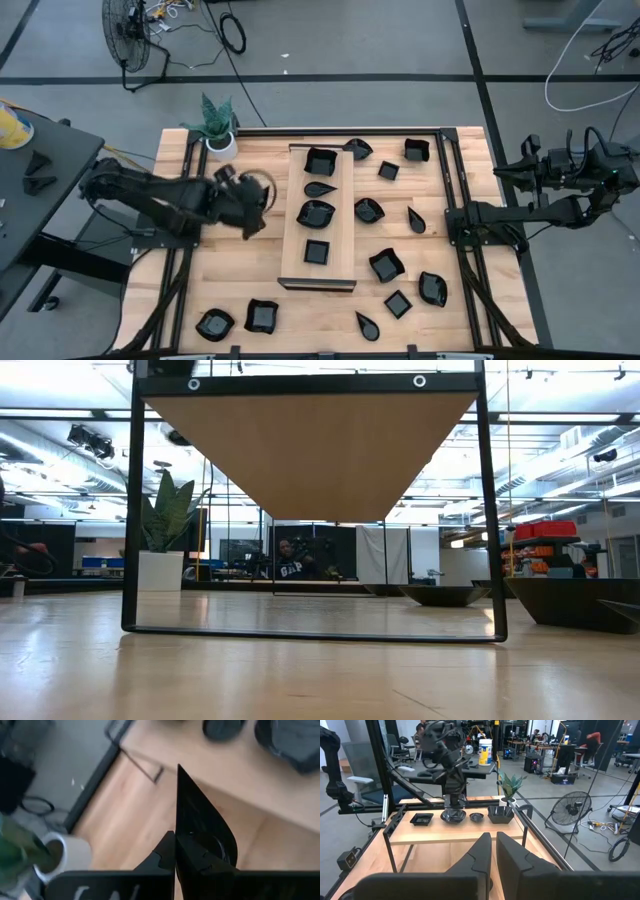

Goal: Pick & Place Mini shaped plates
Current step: Stack the drop shaped plate on top of the drop shaped plate

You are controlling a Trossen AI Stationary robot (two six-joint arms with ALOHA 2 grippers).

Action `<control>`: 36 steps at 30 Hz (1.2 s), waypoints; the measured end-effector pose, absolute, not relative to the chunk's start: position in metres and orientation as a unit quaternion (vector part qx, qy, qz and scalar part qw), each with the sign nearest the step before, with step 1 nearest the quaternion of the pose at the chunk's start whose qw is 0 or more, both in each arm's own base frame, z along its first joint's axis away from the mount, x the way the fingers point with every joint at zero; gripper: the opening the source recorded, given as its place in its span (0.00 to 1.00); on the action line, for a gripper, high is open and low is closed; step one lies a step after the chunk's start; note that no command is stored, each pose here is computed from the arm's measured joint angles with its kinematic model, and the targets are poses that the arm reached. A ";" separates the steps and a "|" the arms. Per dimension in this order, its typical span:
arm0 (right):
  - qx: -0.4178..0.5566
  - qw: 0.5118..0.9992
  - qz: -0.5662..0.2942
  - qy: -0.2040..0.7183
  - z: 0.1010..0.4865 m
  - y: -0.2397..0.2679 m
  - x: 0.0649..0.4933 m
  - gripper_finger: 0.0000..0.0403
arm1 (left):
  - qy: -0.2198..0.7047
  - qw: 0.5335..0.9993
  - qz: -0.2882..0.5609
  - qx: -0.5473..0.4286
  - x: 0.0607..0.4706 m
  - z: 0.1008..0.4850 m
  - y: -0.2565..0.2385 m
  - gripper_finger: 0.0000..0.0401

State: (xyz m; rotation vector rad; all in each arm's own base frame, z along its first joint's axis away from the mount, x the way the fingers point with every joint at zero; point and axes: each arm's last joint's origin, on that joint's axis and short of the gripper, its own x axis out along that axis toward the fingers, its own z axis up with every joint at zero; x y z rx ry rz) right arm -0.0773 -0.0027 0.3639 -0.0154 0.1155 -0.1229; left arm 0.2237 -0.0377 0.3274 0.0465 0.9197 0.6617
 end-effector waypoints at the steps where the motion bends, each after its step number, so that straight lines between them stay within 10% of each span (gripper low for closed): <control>1: -0.008 0.996 -0.061 0.058 0.364 -0.003 -0.077 0.08 | 0.432 0.846 0.311 0.032 0.227 0.330 -0.032 0.01; 36: -0.008 0.996 -0.061 0.058 0.364 -0.003 -0.077 0.08 | 0.300 0.933 0.166 0.108 0.260 0.390 0.068 0.01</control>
